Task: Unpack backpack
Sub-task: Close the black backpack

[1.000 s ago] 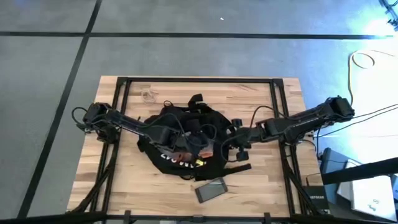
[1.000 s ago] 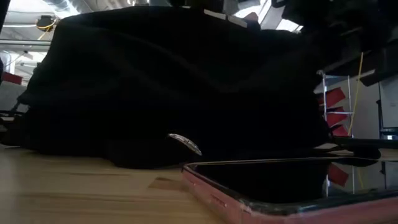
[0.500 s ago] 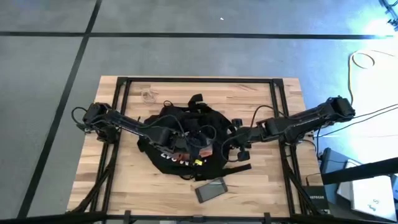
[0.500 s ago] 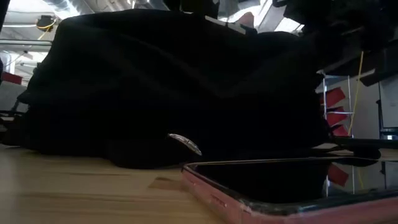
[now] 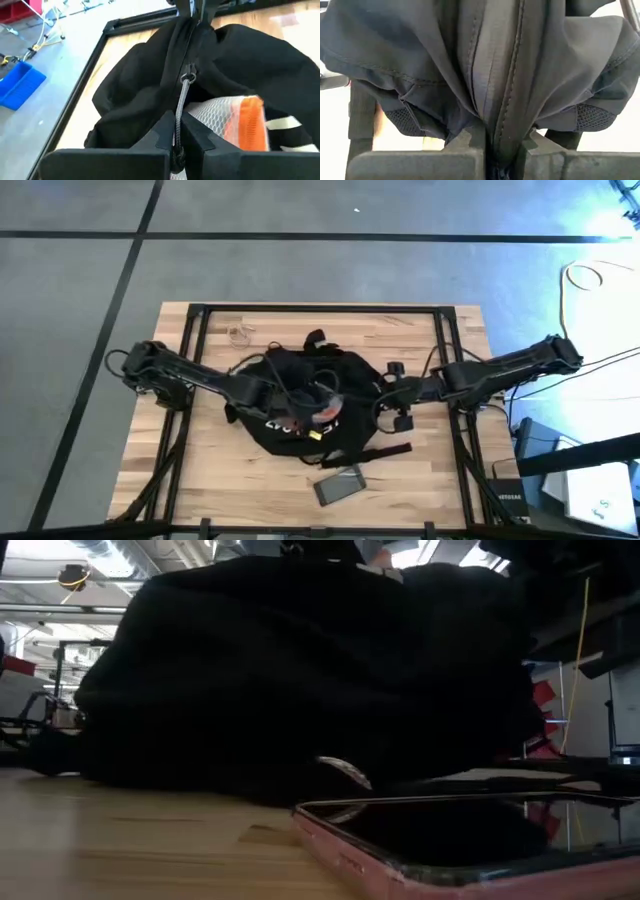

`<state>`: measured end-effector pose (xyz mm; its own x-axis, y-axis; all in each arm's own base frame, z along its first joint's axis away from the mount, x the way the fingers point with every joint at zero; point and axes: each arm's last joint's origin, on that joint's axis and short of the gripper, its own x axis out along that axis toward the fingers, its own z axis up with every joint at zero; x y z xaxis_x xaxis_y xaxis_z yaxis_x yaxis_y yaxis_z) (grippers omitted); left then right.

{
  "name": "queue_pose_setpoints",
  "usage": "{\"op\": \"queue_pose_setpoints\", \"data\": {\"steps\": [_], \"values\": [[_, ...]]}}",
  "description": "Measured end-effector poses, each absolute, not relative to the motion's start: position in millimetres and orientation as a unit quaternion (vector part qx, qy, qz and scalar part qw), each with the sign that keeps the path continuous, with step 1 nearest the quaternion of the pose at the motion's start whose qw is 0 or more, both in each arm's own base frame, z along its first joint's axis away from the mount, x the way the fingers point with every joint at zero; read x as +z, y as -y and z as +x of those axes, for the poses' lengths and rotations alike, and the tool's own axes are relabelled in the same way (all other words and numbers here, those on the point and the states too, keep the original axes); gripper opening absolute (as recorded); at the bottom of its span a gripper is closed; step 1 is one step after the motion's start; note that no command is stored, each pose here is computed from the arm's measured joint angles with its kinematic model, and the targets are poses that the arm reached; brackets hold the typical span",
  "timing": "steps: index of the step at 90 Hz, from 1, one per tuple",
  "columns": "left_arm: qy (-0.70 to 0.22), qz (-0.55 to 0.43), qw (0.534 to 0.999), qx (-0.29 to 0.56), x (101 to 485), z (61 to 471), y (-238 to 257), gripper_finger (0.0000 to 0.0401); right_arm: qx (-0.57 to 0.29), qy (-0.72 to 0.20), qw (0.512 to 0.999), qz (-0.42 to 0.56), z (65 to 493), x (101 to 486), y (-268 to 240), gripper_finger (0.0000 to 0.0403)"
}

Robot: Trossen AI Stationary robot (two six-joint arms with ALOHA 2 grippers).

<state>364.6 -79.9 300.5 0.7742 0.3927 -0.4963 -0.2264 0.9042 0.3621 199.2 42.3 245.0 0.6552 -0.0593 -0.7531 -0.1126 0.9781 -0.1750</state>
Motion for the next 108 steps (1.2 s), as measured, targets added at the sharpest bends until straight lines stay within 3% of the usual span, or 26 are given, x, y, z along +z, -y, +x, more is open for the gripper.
{"op": "queue_pose_setpoints", "data": {"steps": [51, 108], "values": [[-0.29, 0.155, 0.928, 0.174, 304.2, 362.1, 78.7, 0.0001, -0.033, -0.45, 0.889, -0.074, 172.8, 271.6, -34.5, 0.0016], [-0.21, 0.156, 0.949, 0.174, 359.3, 327.4, 76.3, 0.0001, -0.03, -0.478, 0.877, -0.039, 167.7, 269.1, -34.6, 0.0016]]}}
